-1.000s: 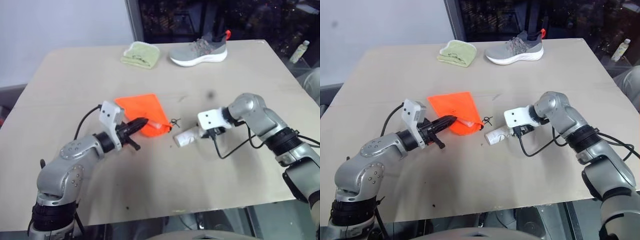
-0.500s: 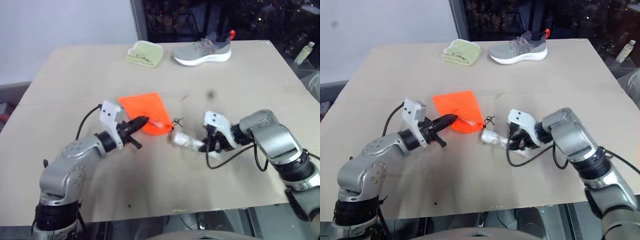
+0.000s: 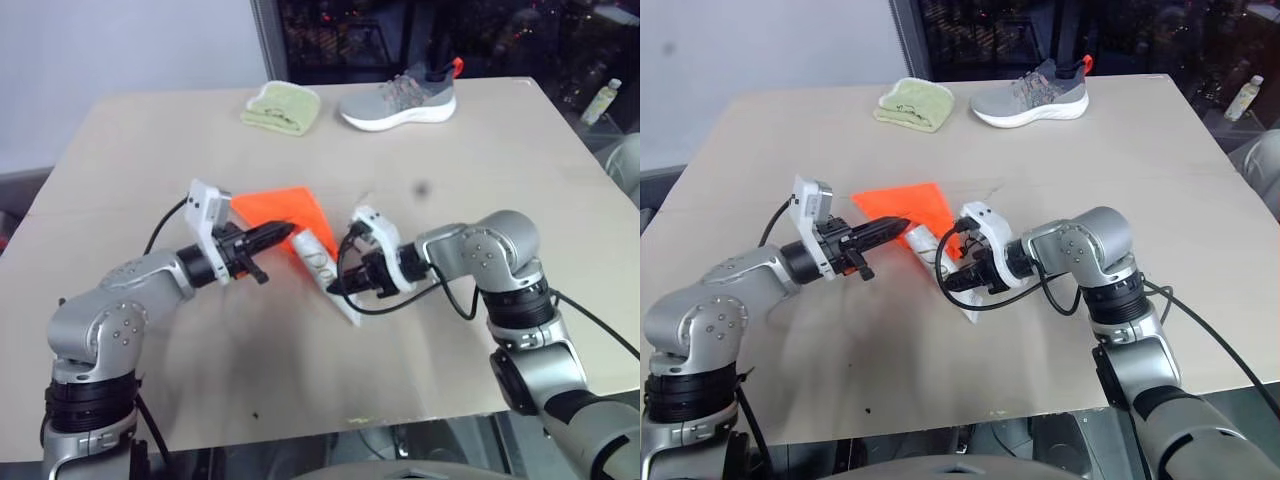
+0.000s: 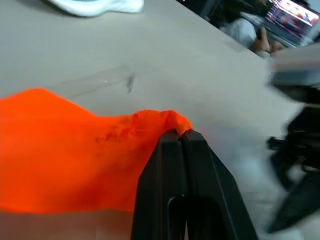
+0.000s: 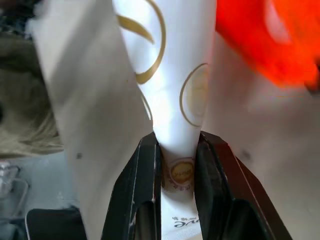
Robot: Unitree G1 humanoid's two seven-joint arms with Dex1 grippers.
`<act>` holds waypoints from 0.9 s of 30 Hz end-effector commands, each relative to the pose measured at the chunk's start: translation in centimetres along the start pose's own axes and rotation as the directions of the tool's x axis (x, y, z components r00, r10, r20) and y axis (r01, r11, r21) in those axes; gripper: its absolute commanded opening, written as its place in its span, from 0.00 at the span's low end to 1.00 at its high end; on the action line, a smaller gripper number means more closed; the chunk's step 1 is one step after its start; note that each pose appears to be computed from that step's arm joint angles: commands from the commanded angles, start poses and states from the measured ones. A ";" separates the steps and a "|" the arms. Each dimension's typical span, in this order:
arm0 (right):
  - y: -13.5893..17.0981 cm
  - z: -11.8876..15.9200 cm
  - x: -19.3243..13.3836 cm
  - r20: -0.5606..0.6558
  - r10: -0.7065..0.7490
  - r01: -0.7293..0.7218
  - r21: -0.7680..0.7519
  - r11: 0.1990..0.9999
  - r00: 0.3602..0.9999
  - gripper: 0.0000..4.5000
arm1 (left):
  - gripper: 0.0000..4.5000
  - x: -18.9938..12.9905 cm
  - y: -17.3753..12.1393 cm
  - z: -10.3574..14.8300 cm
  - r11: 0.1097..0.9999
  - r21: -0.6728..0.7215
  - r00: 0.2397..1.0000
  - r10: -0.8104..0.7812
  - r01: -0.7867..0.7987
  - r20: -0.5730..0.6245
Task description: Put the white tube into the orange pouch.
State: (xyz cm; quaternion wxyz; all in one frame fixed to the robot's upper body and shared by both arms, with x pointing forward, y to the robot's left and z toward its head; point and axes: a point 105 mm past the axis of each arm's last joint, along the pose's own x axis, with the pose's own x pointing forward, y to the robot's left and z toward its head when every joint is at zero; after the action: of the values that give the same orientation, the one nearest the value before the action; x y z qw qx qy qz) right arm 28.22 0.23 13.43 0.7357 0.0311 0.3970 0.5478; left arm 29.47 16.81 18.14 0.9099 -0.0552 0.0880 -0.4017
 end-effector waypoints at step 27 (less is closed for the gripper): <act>0.7 3.0 -0.6 -0.119 -0.001 0.007 0.051 0.999 0.993 0.20 | 0.00 -1.6 -1.2 -1.0 0.979 0.195 0.997 -0.056 0.066 -0.060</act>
State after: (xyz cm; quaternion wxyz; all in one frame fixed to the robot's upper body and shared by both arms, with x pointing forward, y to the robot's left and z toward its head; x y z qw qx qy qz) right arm 29.59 0.51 14.22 0.7136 0.0077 0.4777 0.5124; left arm 27.86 17.65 16.22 0.9001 0.0144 0.0989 -0.4241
